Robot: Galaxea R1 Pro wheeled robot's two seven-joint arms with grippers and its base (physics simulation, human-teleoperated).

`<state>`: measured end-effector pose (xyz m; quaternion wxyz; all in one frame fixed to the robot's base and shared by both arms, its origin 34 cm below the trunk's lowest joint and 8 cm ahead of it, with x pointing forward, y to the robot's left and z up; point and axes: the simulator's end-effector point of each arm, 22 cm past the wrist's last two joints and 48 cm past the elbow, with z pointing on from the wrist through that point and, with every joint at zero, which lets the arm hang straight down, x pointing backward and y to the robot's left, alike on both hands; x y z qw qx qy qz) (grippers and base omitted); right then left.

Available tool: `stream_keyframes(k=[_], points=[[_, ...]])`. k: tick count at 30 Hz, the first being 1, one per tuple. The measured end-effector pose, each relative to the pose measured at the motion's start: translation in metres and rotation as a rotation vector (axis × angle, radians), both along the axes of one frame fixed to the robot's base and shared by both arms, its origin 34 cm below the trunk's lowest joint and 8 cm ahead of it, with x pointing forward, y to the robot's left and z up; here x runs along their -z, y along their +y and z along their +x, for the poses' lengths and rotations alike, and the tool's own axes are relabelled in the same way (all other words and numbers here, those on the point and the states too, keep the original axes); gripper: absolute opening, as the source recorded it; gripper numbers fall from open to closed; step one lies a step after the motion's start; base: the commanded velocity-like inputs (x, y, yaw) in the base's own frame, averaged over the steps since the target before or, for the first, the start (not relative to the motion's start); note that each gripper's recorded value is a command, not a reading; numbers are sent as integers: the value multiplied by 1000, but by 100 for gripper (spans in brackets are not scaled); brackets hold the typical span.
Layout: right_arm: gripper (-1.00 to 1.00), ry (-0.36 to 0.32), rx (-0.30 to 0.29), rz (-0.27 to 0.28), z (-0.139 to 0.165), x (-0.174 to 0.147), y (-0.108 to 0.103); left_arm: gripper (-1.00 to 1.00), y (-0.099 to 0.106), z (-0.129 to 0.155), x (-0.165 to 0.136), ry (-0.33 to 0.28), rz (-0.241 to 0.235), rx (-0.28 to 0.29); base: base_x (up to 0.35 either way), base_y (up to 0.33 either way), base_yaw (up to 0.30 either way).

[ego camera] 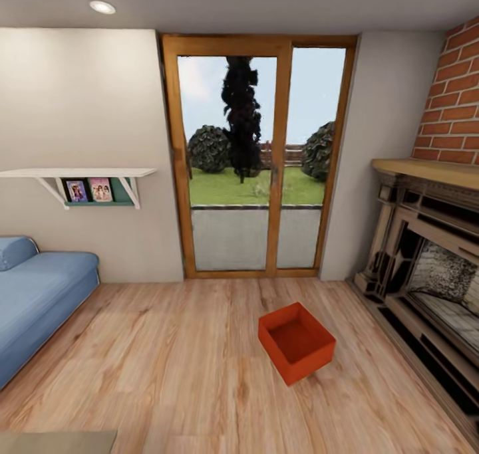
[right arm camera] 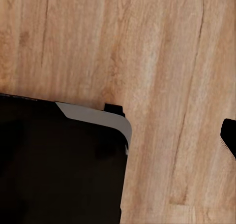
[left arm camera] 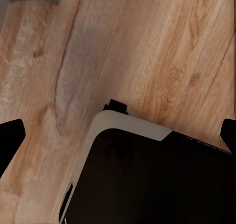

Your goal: Move the two storage containers from the living room to the garage. In the garage, place one container on the floor and stack the other container on top of it (either order is fine).

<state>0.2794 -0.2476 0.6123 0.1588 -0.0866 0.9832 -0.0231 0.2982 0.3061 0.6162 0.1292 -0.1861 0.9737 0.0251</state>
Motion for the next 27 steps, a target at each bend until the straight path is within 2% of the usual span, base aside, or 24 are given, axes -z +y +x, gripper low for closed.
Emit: stream_keyframes(k=[9,19,27], points=[[100,7,14,0,-1,0,-1,100,0,0,0,1,0,-3,324,0,0],[100,11,-13,13,-2,1,6,100,-1,0,0,-1,-8,2,324,0,0],[100,12,-2,18,-2,1,7,100,-2,1,0,-3,-10,5,324,0,0]])
